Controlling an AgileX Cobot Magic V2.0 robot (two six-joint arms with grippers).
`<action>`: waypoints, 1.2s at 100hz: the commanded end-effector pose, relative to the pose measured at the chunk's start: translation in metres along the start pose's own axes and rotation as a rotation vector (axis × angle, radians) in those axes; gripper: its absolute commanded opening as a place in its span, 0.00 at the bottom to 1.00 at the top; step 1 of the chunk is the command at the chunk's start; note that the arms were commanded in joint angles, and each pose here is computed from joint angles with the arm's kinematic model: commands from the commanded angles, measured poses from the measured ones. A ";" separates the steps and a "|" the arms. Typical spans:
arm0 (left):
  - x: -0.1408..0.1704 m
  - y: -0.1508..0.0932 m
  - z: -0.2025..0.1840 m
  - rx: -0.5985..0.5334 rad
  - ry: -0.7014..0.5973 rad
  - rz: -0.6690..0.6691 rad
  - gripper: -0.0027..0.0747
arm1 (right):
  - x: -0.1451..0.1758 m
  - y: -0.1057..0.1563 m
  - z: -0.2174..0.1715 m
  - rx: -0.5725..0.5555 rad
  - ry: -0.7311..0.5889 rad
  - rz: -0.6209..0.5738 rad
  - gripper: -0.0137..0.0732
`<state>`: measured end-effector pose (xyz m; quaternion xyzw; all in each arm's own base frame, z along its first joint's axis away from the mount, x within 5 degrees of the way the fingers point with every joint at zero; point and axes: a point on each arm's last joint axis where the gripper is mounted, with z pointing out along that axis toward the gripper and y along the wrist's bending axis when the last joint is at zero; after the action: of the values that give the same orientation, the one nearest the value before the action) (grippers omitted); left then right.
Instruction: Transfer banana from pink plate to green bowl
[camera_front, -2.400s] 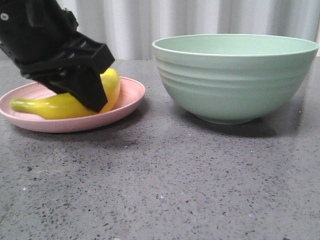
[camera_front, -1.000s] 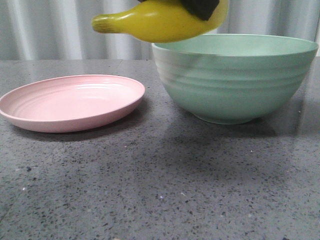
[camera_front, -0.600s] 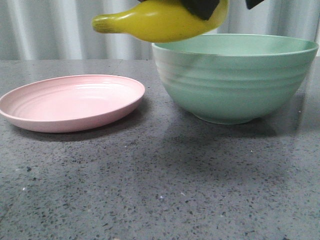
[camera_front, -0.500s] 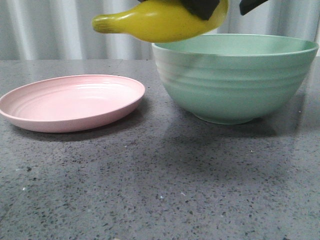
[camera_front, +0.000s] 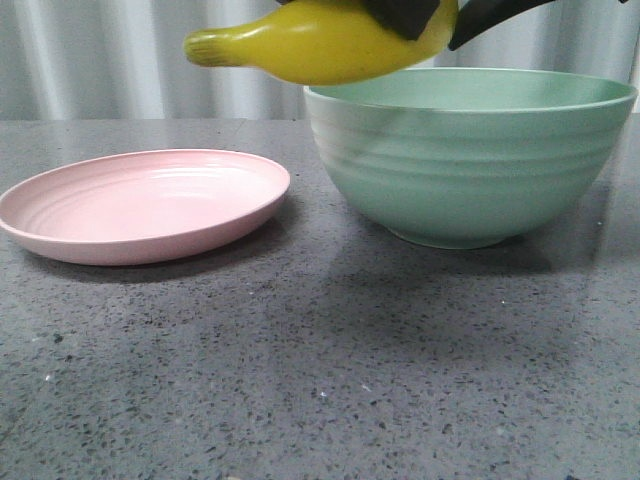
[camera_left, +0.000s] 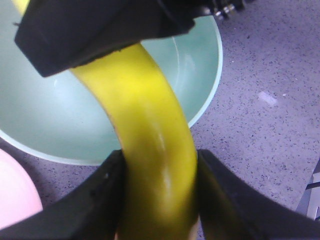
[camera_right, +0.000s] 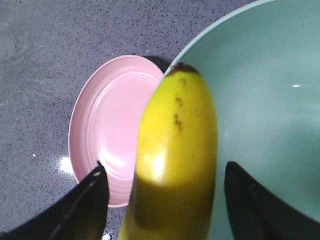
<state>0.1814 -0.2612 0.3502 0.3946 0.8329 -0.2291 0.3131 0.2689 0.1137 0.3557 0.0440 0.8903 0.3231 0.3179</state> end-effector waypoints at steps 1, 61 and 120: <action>-0.017 -0.007 -0.024 0.024 -0.144 0.000 0.28 | -0.012 0.013 -0.016 -0.052 -0.101 -0.006 0.57; -0.019 -0.006 -0.026 0.001 -0.159 0.101 0.58 | -0.012 0.013 -0.016 -0.052 -0.101 -0.006 0.30; -0.021 -0.008 -0.056 -0.003 -0.240 0.114 0.66 | -0.028 0.004 -0.030 -0.019 -0.186 -0.002 0.30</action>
<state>0.1742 -0.2486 0.3713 0.4269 0.7989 -0.2216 0.3612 0.2751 0.1040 0.3636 0.0549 0.8847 0.3157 0.3384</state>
